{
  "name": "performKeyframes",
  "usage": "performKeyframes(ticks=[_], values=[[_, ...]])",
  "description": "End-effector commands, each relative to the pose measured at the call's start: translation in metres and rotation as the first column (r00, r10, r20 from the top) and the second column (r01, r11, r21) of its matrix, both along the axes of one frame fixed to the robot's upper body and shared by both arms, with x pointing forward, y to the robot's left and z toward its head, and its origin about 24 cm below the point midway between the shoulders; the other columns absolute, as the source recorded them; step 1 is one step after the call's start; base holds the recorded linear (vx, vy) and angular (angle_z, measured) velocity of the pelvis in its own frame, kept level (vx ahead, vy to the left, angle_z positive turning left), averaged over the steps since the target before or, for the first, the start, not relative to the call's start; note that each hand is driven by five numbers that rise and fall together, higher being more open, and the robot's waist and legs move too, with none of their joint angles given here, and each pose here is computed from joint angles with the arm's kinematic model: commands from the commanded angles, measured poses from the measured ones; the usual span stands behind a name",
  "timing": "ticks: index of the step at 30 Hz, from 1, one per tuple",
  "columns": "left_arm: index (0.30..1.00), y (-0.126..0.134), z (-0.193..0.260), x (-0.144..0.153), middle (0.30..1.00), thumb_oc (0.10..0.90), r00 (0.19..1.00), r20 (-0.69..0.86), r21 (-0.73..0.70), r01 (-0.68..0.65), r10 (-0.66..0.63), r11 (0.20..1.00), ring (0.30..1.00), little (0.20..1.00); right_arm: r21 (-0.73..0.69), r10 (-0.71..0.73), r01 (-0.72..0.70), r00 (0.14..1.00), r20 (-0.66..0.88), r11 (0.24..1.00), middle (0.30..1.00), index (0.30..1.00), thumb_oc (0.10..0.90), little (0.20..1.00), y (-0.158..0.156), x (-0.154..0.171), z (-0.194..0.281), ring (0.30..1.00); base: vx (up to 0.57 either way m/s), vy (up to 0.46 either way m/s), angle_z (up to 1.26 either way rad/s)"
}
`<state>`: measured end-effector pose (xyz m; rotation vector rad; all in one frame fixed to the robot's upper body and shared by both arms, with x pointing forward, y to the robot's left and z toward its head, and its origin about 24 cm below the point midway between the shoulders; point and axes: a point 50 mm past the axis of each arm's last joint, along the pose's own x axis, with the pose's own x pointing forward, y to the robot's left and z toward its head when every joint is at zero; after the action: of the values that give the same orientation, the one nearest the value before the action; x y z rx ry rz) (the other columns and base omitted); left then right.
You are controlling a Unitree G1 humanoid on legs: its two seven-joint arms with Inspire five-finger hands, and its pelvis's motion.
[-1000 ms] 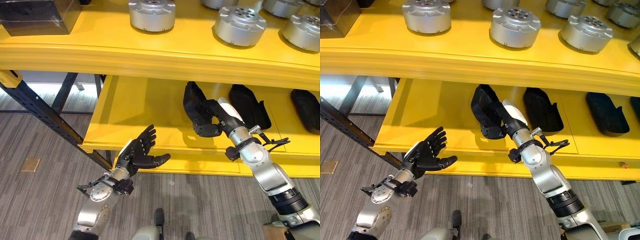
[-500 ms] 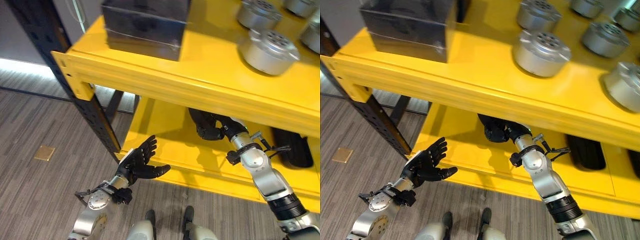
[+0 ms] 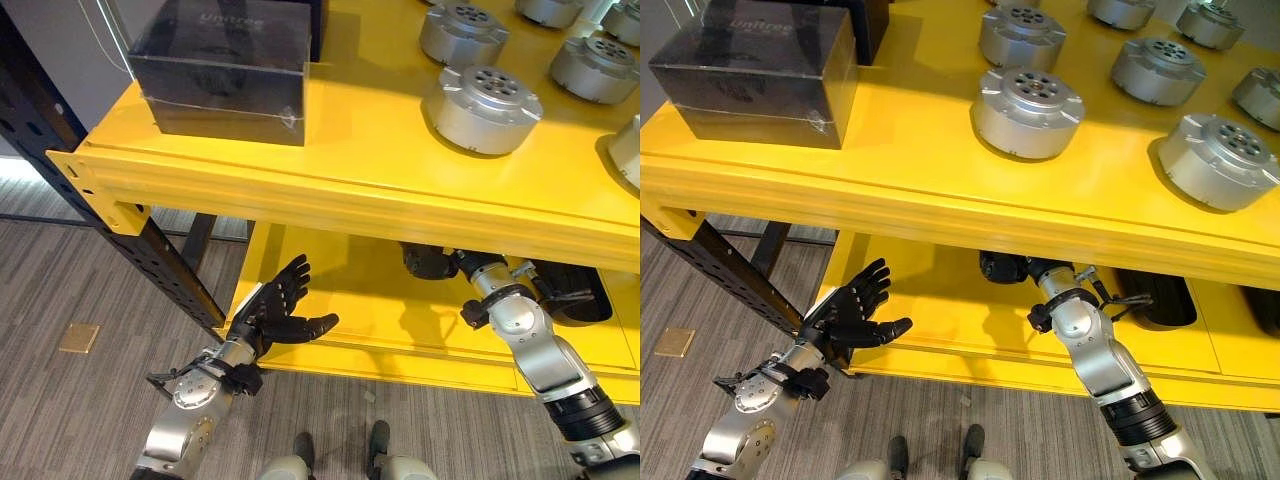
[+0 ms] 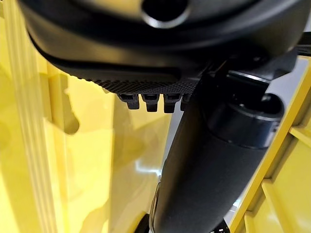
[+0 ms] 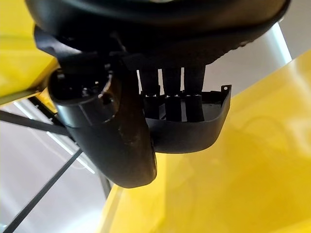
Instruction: Move parts from the plastic box to the shelf.
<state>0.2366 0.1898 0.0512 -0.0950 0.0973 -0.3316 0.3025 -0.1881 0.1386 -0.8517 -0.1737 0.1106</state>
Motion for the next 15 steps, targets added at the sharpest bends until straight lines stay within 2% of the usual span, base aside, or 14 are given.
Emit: performKeyframes(ticks=[1, 5, 8, 15], values=[[1.0, -0.013, 0.029, 0.0, 1.0, 0.9, 0.985, 0.159, -0.069, 0.084, -0.072, 0.994, 1.0, 1.0, -0.023, -0.006, 0.013, 0.961, 0.276, 1.0, 0.3, 0.3, 0.4, 0.3, -0.005, 0.008, 0.065, 0.3, -0.01, -0.009, -0.1], [1.0, -0.013, 0.028, 0.0, 1.0, 0.9, 0.985, 0.157, -0.076, 0.083, -0.071, 0.994, 1.0, 1.0, 0.0, -0.008, 0.008, 0.97, 0.243, 1.0, 0.3, 0.3, 0.4, 0.3, -0.007, 0.006, 0.059, 0.3, -0.01, -0.008, -0.08], [1.0, -0.014, 0.028, 0.001, 1.0, 0.9, 0.986, 0.152, -0.081, 0.081, -0.068, 0.993, 1.0, 1.0, 0.018, -0.058, 0.056, 0.978, 0.201, 0.998, 0.3, 0.3, 0.4, 0.3, -0.014, 0.008, 0.048, 0.3, 0.0, 0.0, 0.0], [1.0, -0.013, 0.025, -0.001, 1.0, 0.9, 0.989, 0.126, -0.072, 0.088, -0.079, 0.993, 1.0, 1.0, -0.036, -0.111, 0.117, 0.985, 0.132, 0.992, 0.3, 0.3, 0.4, 0.3, -0.032, 0.009, 0.03, 0.3, 0.03, -0.036, -0.03]])
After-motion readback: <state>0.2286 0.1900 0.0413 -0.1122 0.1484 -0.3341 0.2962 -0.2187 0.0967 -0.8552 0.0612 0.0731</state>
